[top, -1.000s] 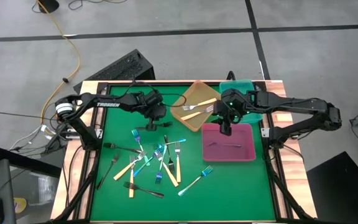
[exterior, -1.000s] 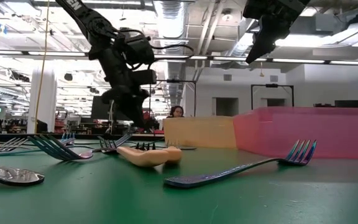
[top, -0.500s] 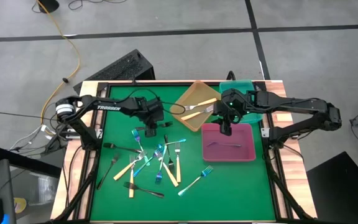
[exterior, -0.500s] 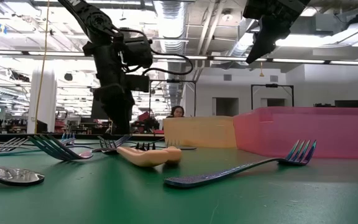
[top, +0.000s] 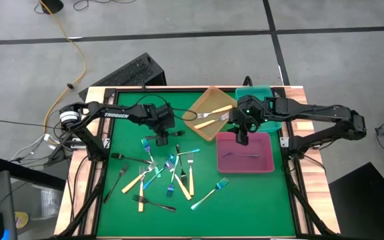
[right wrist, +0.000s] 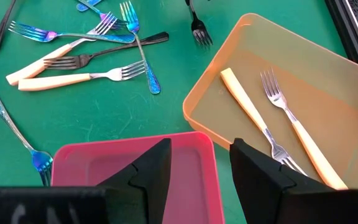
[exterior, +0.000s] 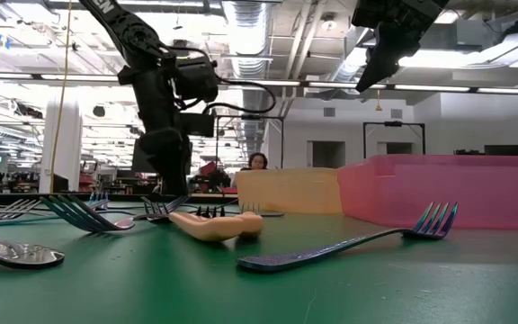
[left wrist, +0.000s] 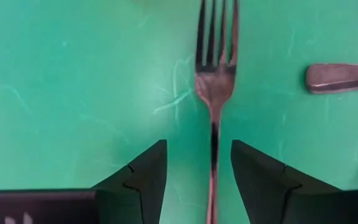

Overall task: Sort silverware by color (type)
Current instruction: Put the black fork into the blue bin

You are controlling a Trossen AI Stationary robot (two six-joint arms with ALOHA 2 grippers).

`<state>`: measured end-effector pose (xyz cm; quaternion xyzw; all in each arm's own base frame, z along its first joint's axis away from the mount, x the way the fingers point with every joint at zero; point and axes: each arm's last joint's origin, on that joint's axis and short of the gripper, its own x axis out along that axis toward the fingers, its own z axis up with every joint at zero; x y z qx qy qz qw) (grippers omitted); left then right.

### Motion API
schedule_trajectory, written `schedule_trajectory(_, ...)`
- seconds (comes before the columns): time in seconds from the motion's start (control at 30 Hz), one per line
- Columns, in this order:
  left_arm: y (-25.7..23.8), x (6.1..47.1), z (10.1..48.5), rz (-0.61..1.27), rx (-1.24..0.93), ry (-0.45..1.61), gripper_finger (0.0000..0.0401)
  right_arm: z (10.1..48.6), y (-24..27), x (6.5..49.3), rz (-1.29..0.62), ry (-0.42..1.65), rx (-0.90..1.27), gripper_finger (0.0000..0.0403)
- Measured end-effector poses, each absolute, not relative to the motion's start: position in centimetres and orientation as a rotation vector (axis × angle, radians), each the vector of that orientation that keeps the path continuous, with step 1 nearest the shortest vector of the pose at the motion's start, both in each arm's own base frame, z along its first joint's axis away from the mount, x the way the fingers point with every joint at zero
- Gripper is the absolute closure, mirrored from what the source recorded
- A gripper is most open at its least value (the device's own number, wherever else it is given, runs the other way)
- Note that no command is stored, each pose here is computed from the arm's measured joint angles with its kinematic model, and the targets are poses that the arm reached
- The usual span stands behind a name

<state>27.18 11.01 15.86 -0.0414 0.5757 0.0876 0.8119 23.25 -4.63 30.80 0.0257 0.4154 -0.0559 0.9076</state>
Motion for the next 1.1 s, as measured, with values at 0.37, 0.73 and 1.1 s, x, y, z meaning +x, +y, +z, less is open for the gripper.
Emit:
schedule_trajectory(0.37, 10.8, 27.4, 15.7, 0.151, -0.051, 1.226, 0.0239, 30.8, -4.6, 23.2, -0.115, 0.857, 0.053, 0.0219)
schedule_trajectory(0.73, 10.8, 27.8, 13.9, 0.12, -0.045, 1.287, 0.0242, 30.8, -4.6, 23.2, -0.115, 0.857, 0.053, 0.0219)
schedule_trajectory(1.1, 11.0, 27.9, 13.5, 0.167, -0.027, 1.319, 0.0392, 30.8, -4.7, 23.3, -0.118, 0.853, 0.053, 0.0219)
